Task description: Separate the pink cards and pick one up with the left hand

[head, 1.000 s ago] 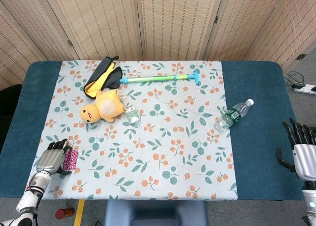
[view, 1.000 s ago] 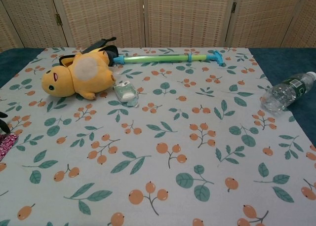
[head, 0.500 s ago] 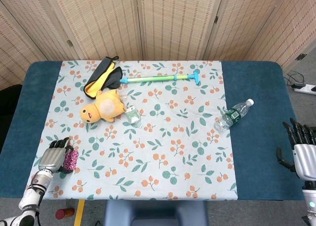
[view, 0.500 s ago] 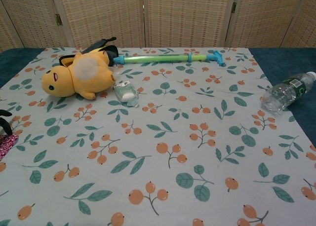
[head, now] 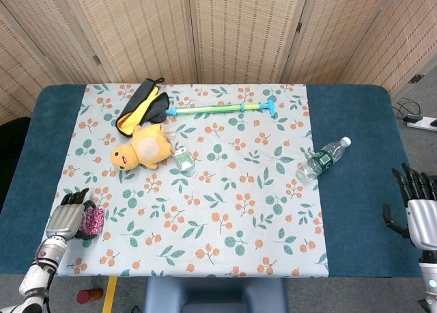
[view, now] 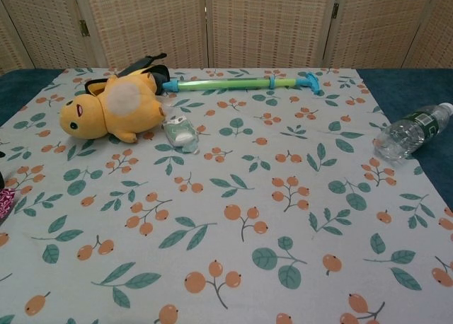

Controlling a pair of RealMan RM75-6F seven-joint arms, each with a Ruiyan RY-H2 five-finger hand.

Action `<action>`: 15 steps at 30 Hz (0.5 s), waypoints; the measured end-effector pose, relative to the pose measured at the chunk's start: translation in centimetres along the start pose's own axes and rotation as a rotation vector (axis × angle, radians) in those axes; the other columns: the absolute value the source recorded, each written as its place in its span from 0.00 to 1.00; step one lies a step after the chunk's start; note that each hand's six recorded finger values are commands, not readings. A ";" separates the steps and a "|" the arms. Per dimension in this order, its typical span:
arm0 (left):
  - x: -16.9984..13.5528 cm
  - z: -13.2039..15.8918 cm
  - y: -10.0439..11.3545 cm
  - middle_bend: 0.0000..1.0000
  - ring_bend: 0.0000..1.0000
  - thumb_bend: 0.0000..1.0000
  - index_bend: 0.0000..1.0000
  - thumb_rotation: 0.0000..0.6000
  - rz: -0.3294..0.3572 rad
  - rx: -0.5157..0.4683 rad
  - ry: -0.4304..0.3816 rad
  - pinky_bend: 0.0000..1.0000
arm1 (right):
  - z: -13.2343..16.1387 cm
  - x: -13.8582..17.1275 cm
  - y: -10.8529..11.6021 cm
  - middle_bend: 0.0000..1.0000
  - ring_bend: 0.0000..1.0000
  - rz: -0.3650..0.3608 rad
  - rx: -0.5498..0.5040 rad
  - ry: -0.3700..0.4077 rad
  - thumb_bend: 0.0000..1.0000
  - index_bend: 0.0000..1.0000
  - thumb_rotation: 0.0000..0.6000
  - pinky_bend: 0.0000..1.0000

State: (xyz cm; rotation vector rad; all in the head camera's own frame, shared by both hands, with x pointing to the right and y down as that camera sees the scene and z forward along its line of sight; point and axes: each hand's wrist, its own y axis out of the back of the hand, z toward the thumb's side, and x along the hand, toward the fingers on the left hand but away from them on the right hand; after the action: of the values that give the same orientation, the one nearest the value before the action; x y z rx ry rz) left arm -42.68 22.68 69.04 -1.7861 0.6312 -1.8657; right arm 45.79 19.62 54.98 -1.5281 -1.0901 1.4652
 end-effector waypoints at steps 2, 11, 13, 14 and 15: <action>-0.3 -0.5 0.3 0.00 0.00 0.13 0.34 0.95 0.010 -0.007 0.012 0.00 | 0.0 0.0 0.0 0.00 0.00 -0.001 0.000 0.001 0.55 0.00 0.80 0.00; -1.0 -3.0 0.3 0.00 0.00 0.13 0.32 0.97 0.021 -0.030 0.065 0.00 | 0.2 -0.3 0.0 0.00 0.00 -0.003 -0.004 0.011 0.55 0.00 0.80 0.00; -1.0 -3.6 0.1 0.00 0.00 0.13 0.32 0.97 0.018 -0.035 0.077 0.00 | 0.3 -0.3 0.0 0.00 0.00 -0.003 -0.004 0.012 0.55 0.00 0.80 0.00; -1.1 -4.0 0.0 0.00 0.00 0.13 0.32 0.97 0.015 -0.038 0.085 0.00 | 0.4 -0.3 0.0 0.00 0.00 -0.003 -0.004 0.013 0.55 0.00 0.80 0.00; -1.1 -4.2 -0.1 0.00 0.00 0.13 0.32 0.98 0.013 -0.040 0.090 0.00 | 0.4 -0.3 0.0 0.00 0.00 -0.003 -0.004 0.014 0.55 0.00 0.81 0.00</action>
State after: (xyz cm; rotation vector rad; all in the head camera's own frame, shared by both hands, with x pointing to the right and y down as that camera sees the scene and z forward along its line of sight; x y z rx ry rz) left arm -46.88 23.46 68.07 -1.7264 0.7157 -1.9466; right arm 45.40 19.35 55.08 -1.5368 -1.0869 1.4497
